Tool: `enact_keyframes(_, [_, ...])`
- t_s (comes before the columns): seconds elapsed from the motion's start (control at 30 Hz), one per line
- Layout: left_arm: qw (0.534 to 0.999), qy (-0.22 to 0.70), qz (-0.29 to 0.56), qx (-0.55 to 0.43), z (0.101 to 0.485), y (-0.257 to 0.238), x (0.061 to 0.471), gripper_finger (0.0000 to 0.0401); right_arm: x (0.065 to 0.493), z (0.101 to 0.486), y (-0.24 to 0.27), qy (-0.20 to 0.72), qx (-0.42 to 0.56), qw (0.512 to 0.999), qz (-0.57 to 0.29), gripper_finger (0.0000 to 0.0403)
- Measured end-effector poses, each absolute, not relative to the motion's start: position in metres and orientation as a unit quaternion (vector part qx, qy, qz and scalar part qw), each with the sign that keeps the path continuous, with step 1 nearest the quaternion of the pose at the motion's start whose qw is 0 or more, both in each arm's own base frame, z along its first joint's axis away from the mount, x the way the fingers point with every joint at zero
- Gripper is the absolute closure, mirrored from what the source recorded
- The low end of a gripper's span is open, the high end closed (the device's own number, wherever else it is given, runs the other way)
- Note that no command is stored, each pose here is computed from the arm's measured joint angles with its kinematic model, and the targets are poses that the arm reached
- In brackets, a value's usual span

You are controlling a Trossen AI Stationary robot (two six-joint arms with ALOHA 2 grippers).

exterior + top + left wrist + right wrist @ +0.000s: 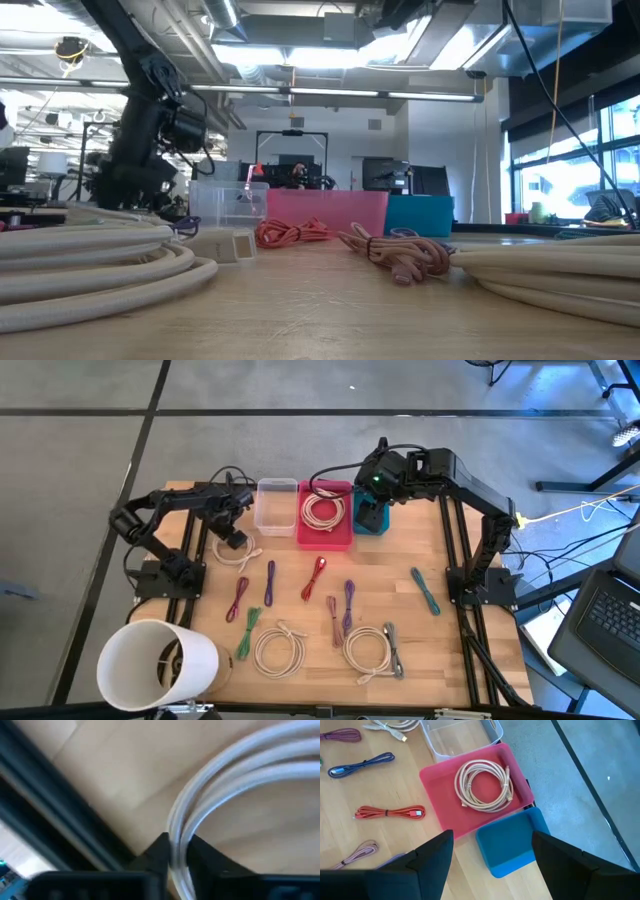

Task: Pick & Place USB Port
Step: Put the white HDMI cable into the pink bin

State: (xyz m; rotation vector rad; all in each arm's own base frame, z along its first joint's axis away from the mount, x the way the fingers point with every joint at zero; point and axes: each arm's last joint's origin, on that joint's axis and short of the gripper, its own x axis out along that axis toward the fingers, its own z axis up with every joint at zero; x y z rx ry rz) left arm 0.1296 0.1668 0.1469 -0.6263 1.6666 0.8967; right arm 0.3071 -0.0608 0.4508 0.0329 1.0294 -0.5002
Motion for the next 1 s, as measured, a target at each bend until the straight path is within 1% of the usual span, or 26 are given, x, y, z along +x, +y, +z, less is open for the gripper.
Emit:
enact_keyframes(0.03, [0.545,0.702,0.376,-0.262,0.152,0.164,0.128,0.0373,0.307,0.451,-0.061,0.487,0.015,0.841,-0.236,0.013])
enact_keyframes(0.17, [0.56,0.682,0.398,-0.25,0.182,0.15,0.115,0.0373,0.307,0.451,-0.061,0.487,0.015,0.841,-0.236,0.013])
enact_keyframes(0.23, [0.579,0.656,0.412,-0.254,0.203,0.14,0.107,0.0373,0.307,0.451,-0.061,0.488,0.014,0.841,-0.235,0.013])
enact_keyframes(0.3, [0.622,0.601,0.42,-0.275,0.225,0.129,0.1,0.0373,0.307,0.451,-0.061,0.488,0.013,0.841,-0.235,0.013])
enact_keyframes(0.37, [0.681,0.524,0.414,-0.302,0.247,0.118,0.095,0.0373,0.307,0.451,-0.061,0.488,0.013,0.841,-0.235,0.013])
enact_keyframes(0.47, [0.783,0.39,0.369,-0.314,0.277,0.107,0.093,0.0373,0.307,0.451,-0.061,0.489,0.006,0.84,-0.234,0.013])
enact_keyframes(0.53, [0.842,0.291,0.334,-0.309,0.297,0.105,0.095,0.0373,0.307,0.451,-0.061,0.49,0.002,0.84,-0.232,0.013])
enact_keyframes(0.6, [0.885,0.205,0.299,-0.292,0.315,0.108,0.102,0.0373,0.307,0.451,-0.062,0.49,0.003,0.84,-0.234,0.013])
enact_keyframes(0.67, [0.908,0.162,0.279,-0.268,0.329,0.114,0.112,0.0373,0.307,0.451,-0.063,0.49,0.004,0.839,-0.236,0.013])
enact_keyframes(0.73, [0.918,0.159,0.265,-0.247,0.338,0.123,0.126,0.0373,0.306,0.451,-0.065,0.49,0.005,0.839,-0.238,0.013])
enact_keyframes(0.8, [0.922,0.185,0.249,-0.231,0.345,0.136,0.145,0.0373,0.306,0.451,-0.065,0.49,0.006,0.838,-0.239,0.013])
enact_keyframes(1.0, [0.904,0.334,0.205,-0.169,0.36,0.177,0.212,0.0373,0.304,0.452,-0.065,0.488,0.006,0.839,-0.239,0.013])
